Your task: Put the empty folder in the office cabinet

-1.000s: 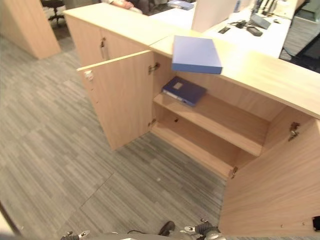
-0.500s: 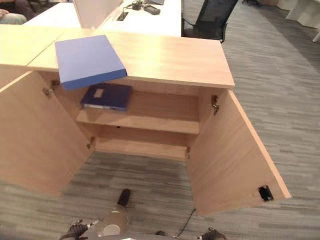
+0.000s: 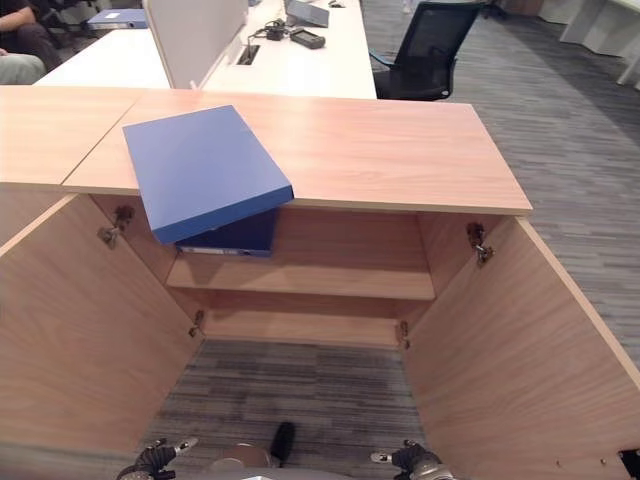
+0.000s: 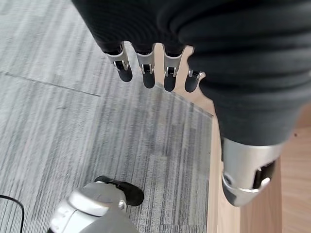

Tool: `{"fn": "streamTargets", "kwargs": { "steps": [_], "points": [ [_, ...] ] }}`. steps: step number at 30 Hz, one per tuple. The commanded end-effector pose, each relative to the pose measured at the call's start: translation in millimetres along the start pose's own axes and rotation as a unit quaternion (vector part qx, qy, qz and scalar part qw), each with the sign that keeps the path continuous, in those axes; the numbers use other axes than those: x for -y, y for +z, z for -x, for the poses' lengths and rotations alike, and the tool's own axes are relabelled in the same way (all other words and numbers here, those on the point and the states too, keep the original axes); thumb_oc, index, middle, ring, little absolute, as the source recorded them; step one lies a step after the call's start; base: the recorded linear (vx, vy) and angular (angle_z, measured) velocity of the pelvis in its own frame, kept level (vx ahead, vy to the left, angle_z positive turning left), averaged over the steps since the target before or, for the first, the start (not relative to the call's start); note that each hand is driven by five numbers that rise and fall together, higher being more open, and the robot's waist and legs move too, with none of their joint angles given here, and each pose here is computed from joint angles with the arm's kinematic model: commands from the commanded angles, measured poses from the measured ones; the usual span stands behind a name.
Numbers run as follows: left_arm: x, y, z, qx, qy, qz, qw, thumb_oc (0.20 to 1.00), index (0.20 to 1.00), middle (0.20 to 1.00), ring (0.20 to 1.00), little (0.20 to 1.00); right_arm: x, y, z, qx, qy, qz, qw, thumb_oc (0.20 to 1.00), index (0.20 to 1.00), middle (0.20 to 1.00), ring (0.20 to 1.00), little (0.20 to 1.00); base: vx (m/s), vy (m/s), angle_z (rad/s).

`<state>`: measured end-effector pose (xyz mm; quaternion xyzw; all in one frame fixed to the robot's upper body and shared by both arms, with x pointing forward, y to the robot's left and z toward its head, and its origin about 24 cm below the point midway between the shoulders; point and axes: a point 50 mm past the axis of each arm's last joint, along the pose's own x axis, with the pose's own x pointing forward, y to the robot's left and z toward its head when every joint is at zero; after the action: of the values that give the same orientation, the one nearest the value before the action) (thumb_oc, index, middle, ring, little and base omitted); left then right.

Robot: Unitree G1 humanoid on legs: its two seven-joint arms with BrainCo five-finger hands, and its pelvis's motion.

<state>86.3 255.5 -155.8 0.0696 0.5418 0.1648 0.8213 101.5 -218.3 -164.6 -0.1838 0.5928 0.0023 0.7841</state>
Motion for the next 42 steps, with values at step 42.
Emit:
{"fn": "streamTargets", "kwargs": {
  "steps": [42],
  "points": [
    [-93, 187, 155, 0.588, 0.092, 0.303, 0.744, 1.000, 1.000, 1.000, 1.000, 1.000, -11, -23, 3, -0.035, 0.018, 0.029, 0.999, 1.000, 1.000, 1.000, 1.000, 1.000, 0.05, -0.037, 0.06]
  ]
}}
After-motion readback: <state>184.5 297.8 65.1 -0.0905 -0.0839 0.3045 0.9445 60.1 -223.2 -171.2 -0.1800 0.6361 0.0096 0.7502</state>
